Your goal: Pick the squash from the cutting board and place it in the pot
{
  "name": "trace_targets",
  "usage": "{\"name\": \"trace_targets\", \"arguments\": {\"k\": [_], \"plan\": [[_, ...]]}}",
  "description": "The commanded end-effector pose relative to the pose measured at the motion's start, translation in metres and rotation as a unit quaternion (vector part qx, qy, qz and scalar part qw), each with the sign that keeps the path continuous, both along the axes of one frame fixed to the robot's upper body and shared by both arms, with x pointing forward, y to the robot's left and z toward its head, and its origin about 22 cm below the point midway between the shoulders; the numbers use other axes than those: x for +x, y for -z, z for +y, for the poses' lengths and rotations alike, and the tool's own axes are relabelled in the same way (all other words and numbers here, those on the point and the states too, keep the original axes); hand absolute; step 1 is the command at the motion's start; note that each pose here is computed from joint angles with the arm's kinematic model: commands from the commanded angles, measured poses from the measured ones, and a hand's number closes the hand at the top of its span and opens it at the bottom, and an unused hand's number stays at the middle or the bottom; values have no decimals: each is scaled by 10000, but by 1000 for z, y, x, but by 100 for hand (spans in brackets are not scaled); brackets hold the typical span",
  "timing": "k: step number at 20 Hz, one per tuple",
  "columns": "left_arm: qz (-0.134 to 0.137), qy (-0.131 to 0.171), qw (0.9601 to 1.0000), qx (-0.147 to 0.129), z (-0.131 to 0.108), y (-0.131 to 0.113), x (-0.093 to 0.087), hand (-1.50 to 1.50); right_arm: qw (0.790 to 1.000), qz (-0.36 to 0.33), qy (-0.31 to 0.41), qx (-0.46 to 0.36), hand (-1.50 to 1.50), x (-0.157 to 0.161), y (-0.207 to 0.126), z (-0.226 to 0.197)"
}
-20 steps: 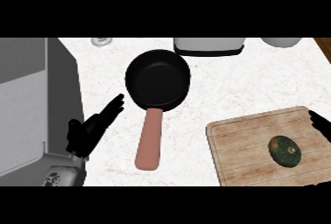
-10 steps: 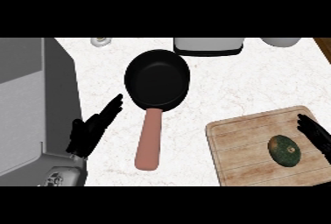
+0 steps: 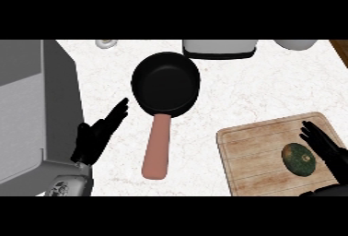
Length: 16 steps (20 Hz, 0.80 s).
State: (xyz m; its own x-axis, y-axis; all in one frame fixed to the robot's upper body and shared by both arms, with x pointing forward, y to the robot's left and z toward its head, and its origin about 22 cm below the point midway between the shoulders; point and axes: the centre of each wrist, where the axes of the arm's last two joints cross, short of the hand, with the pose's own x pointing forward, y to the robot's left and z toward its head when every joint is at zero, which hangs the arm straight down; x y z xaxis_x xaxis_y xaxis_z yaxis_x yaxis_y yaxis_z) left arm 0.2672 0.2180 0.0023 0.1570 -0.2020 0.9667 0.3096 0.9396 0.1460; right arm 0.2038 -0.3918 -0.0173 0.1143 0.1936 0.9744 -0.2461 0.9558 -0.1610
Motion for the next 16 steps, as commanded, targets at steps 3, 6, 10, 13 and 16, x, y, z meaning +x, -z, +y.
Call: {"name": "trace_targets", "arguments": {"k": [3, 6, 10, 13, 16], "plan": [[417, -422, 9982, 49, 41, 22, -24, 0, 9999, 1, -154, 68, 150, 1, 35, 19], [467, -330, 9984, 25, 21, 25, -13, 0, 9976, -305, -487, -395, 150, 18, 46, 24], [402, -452, 9982, -58, 22, 18, 6, 0, 9984, -291, -472, 71, 150, 10, 50, 30], [471, -485, 9976, -152, 14, 19, 3, 0, 9973, -417, -275, 532, 150, -6, 61, 18], [370, -490, 9981, 17, 15, 30, 0, 0, 9954, -870, -298, 275, 150, 10, 65, 37]]}}
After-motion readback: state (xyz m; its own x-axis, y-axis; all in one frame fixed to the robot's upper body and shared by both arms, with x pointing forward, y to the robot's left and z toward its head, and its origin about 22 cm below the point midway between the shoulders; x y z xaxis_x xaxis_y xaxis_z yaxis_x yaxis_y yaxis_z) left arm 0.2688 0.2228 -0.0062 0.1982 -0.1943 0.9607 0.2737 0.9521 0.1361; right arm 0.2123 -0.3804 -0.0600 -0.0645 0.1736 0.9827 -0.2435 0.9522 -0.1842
